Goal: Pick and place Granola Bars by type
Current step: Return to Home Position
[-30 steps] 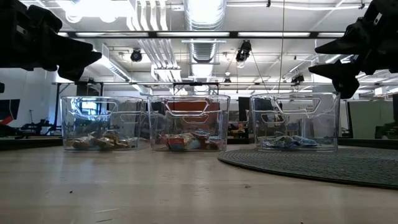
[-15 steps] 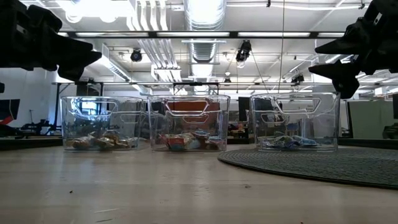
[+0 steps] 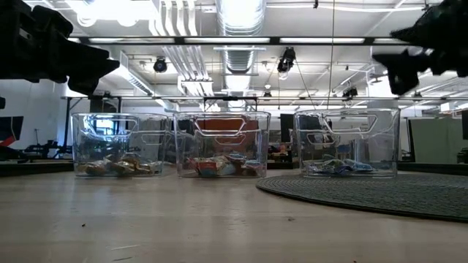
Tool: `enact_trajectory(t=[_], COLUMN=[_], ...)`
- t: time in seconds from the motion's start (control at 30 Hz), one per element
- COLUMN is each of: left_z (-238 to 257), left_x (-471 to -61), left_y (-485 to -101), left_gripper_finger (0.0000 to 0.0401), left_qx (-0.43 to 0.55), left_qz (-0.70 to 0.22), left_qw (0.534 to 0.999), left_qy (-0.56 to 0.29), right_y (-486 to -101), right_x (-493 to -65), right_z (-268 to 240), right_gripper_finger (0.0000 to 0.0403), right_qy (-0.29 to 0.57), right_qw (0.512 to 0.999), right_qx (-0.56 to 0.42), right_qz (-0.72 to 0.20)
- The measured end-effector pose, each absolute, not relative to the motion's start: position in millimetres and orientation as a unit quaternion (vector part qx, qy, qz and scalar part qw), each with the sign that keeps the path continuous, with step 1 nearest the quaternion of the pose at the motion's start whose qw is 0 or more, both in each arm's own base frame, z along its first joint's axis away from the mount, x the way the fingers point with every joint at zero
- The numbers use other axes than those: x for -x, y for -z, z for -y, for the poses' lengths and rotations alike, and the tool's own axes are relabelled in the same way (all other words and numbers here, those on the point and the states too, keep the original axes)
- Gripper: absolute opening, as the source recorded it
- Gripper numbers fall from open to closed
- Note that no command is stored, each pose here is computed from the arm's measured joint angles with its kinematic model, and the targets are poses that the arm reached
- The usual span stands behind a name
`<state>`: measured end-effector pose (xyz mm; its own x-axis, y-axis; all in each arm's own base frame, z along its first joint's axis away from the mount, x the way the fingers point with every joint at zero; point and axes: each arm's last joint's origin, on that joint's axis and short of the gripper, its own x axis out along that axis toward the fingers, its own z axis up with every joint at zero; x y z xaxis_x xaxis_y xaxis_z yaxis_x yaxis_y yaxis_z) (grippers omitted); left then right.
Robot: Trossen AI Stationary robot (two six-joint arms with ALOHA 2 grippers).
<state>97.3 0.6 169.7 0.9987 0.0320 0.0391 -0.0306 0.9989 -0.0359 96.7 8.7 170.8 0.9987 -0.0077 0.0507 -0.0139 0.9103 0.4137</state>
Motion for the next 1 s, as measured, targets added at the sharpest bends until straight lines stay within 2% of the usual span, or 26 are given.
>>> enact_trajectory(t=[0.1,0.17,0.4,0.53,0.73,1.0], left_z=[-0.6,-0.6,-0.6,-0.7,-0.7,-0.7], left_x=[-97.3,-97.6,-98.1,-98.2,-98.4,-98.4], left_y=[-169.4,-168.9,-168.2,-168.1,-167.7,-167.8], left_gripper_finger=[0.0155,0.0155,0.0155,0.0155,0.0155,0.0155], left_qx=[0.018,0.018,0.017,0.017,0.017,0.017], left_qz=[0.018,0.015,0.011,0.009,0.007,0.007], left_qw=[1.000,1.000,1.000,1.000,1.000,1.000], left_qy=[-0.016,-0.016,-0.017,-0.017,-0.018,-0.018], right_y=[-175.3,-173.8,-169.7,-169.5,-169.5,-169.4], right_x=[-95.8,-95.7,-96.6,-96.7,-96.7,-96.7], right_z=[-12.0,-12.5,-5.9,-5.9,-5.9,-5.9], right_gripper_finger=[0.0208,0.0208,0.0208,0.0208,0.0208,0.0208], right_qy=[-0.088,-0.118,-0.074,-0.072,-0.073,-0.073], right_qw=[0.993,0.992,0.997,0.997,0.997,0.997], right_qx=[-0.068,-0.009,-0.002,0.026,-0.004,0.011], right_qz=[0.041,0.039,0.019,0.020,0.017,0.019])
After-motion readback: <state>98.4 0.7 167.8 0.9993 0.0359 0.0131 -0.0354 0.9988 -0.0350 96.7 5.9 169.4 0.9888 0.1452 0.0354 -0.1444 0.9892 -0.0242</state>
